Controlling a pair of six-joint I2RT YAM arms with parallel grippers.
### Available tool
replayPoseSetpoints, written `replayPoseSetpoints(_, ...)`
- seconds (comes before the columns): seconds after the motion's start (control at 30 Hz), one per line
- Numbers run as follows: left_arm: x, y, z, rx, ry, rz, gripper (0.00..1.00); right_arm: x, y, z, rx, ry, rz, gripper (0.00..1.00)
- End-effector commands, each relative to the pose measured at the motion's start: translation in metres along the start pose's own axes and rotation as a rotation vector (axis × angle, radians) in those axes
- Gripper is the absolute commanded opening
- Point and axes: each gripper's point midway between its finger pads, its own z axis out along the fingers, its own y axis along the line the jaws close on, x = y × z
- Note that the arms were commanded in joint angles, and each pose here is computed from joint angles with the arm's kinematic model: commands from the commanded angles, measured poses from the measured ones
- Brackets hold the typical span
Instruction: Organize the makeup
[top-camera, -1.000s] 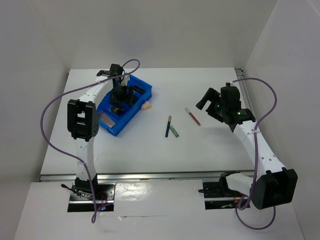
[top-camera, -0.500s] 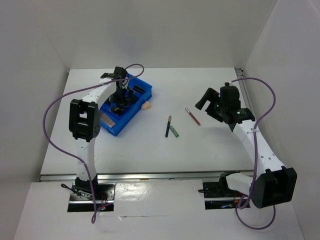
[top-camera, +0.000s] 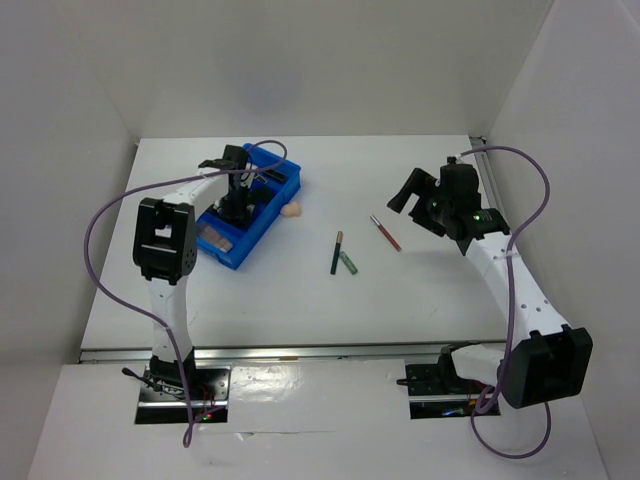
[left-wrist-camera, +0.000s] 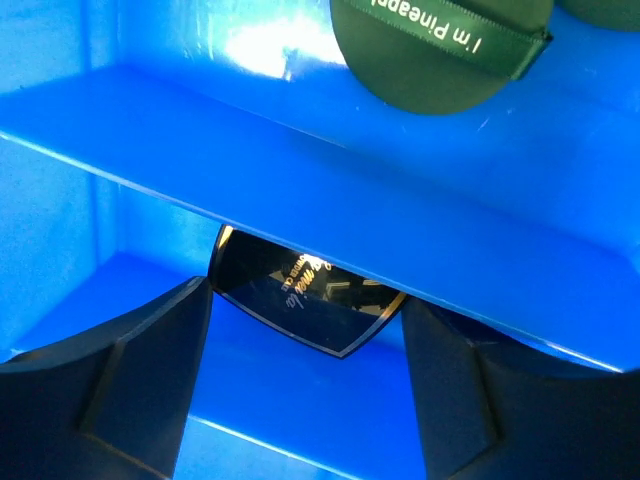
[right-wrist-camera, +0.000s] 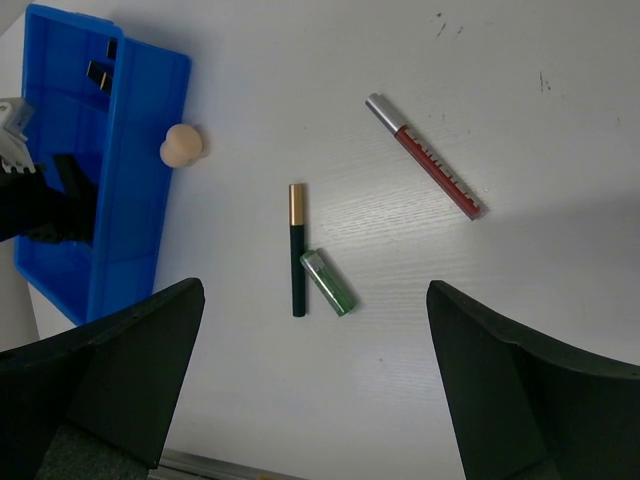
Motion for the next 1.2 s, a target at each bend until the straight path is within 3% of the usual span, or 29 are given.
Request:
replayPoseSetpoints(0.0, 0.014, -0.009, 0.026, 0.065, 0.032, -0.007, 0.8, -0.016, 0.013, -0.005, -0.041, -0.033, -0.006, 1.0)
replayPoseSetpoints(0.1, 0.019, -0.016, 0.029, 0.102, 0.038, -0.007, 0.7, -0.014, 0.014, -0.003, -0.048, -0.027, 0.004, 1.0)
replayPoseSetpoints(0.17, 0.019, -0.014, 0.028, 0.108, 0.032, -0.025, 0.58, -0.014, 0.014, -0.003, -0.048, -0.027, 0.004, 1.0)
replayPoseSetpoints(0.2, 0.016, -0.01, 0.023, 0.112, 0.011, -0.036, 0.44, -0.014, 0.014, -0.003, -0.048, -0.027, 0.004, 1.0)
replayPoseSetpoints(0.23, 0.014, -0.008, 0.02, 0.124, 0.002, -0.046, 0.36, -0.014, 0.014, -0.003, -0.048, -0.027, 0.004, 1.0)
replayPoseSetpoints(0.37, 0.004, -0.002, 0.008, 0.154, -0.026, -0.068, 0.12, -0.011, 0.014, -0.001, -0.05, -0.014, 0.005, 1.0)
replayPoseSetpoints(0.4, -0.001, -0.003, -0.001, 0.166, -0.05, -0.07, 0.01, -0.011, 0.014, -0.001, -0.05, -0.014, 0.005, 1.0)
replayPoseSetpoints(0.43, -0.005, -0.004, -0.007, 0.178, -0.061, -0.07, 0.0, -0.013, 0.015, -0.001, -0.055, -0.021, 0.004, 1.0)
replayPoseSetpoints(0.77, -0.043, 0.015, -0.068, 0.156, -0.208, -0.116, 0.0, -0.007, 0.01, 0.002, -0.044, -0.007, 0.006, 1.0)
replayPoseSetpoints(1.0, -0.045, 0.025, -0.077, 0.106, -0.213, -0.14, 0.0, -0.009, 0.012, -0.001, -0.05, -0.014, 0.005, 1.0)
replayPoseSetpoints(1.03, -0.045, 0.029, -0.076, 0.082, -0.21, -0.153, 0.02, -0.009, 0.012, -0.001, -0.05, -0.014, 0.005, 1.0)
replayPoseSetpoints(1.07, -0.044, 0.033, -0.076, 0.055, -0.207, -0.165, 0.1, -0.009, 0.012, -0.001, -0.05, -0.014, 0.005, 1.0)
replayPoseSetpoints(1.1, -0.042, 0.032, -0.071, 0.033, -0.194, -0.157, 0.11, -0.009, 0.012, -0.001, -0.05, -0.014, 0.005, 1.0)
replayPoseSetpoints(1.13, -0.047, 0.041, -0.071, -0.017, -0.2, -0.173, 0.27, -0.006, 0.009, 0.001, -0.044, -0.007, 0.006, 1.0)
replayPoseSetpoints(1.17, -0.043, 0.044, -0.068, -0.037, -0.178, -0.185, 0.36, -0.005, 0.009, 0.001, -0.044, -0.007, 0.006, 1.0)
